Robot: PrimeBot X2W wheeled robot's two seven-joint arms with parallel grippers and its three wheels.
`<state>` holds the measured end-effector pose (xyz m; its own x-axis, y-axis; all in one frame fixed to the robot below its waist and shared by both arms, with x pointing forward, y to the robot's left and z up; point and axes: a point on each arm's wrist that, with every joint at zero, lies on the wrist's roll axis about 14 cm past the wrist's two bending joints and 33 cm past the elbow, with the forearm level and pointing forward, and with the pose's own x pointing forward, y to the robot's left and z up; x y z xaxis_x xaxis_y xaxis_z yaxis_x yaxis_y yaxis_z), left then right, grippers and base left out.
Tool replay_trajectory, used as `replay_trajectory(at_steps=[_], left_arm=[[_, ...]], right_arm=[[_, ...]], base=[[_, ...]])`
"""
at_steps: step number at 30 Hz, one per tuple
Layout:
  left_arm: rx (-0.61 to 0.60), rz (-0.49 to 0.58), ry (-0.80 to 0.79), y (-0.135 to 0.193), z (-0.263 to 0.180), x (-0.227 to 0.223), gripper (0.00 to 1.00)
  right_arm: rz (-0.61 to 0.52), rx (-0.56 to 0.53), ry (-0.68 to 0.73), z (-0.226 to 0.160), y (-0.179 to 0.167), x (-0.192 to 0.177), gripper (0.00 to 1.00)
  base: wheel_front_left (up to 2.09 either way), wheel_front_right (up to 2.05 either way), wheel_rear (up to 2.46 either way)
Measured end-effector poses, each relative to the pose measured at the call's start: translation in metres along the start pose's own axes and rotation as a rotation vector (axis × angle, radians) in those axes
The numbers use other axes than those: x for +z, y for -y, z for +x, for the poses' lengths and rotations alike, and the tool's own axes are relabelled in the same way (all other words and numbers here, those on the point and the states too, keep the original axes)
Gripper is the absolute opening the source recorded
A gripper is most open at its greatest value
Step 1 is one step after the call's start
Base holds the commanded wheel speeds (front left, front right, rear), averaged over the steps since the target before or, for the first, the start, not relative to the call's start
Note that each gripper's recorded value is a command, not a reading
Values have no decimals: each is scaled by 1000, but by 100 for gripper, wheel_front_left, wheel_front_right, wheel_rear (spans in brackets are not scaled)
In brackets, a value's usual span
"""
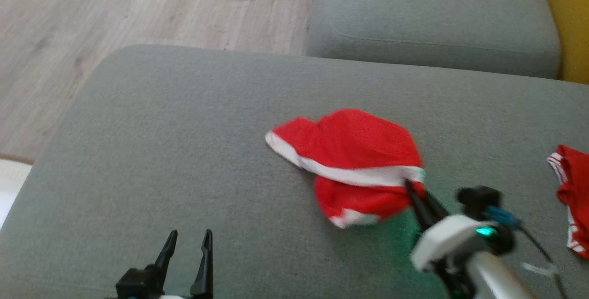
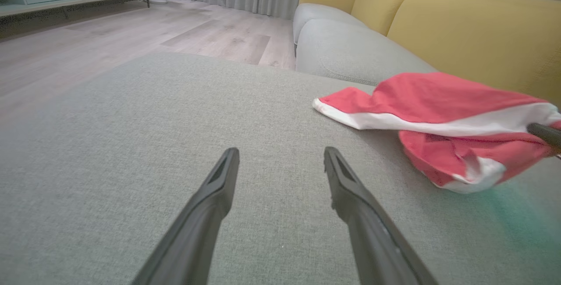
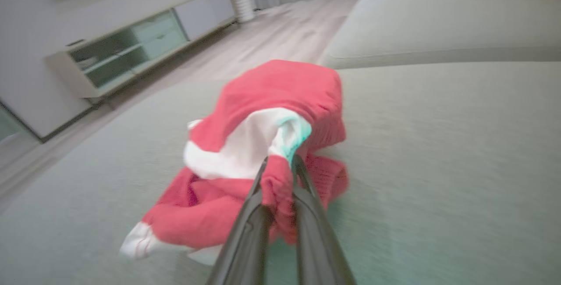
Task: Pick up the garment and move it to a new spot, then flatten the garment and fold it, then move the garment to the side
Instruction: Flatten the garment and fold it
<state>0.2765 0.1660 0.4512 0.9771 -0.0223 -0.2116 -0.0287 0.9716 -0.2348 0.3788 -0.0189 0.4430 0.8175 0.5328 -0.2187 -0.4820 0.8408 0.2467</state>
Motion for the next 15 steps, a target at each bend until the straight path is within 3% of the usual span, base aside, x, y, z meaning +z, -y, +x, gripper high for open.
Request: replay_trajectory(at_steps=[4, 10, 11, 12, 13, 15], left_arm=[[-23, 5, -4, 6, 3, 0, 100], [-18, 4, -27, 5, 5, -6, 100], [-15, 3, -30, 4, 5, -7, 100], [-14, 2, -33, 3, 5, -7, 100], [-13, 2, -35, 3, 5, -8, 100], [-10, 4, -37, 2, 5, -9, 100]], right_arm=[[-2, -148, -27, -30, 51, -7, 0], [-59, -270, -104, -50, 89, -26, 4], [-83, -278, -110, -51, 92, -26, 31], [-92, -289, -109, -51, 95, -25, 82], [-96, -297, -104, -50, 97, -25, 100], [-94, -307, -88, -50, 96, -23, 100]], base=[[0, 0, 0], [0, 0, 0], [0, 0, 0], [0, 0, 0], [0, 0, 0], [0, 0, 0]])
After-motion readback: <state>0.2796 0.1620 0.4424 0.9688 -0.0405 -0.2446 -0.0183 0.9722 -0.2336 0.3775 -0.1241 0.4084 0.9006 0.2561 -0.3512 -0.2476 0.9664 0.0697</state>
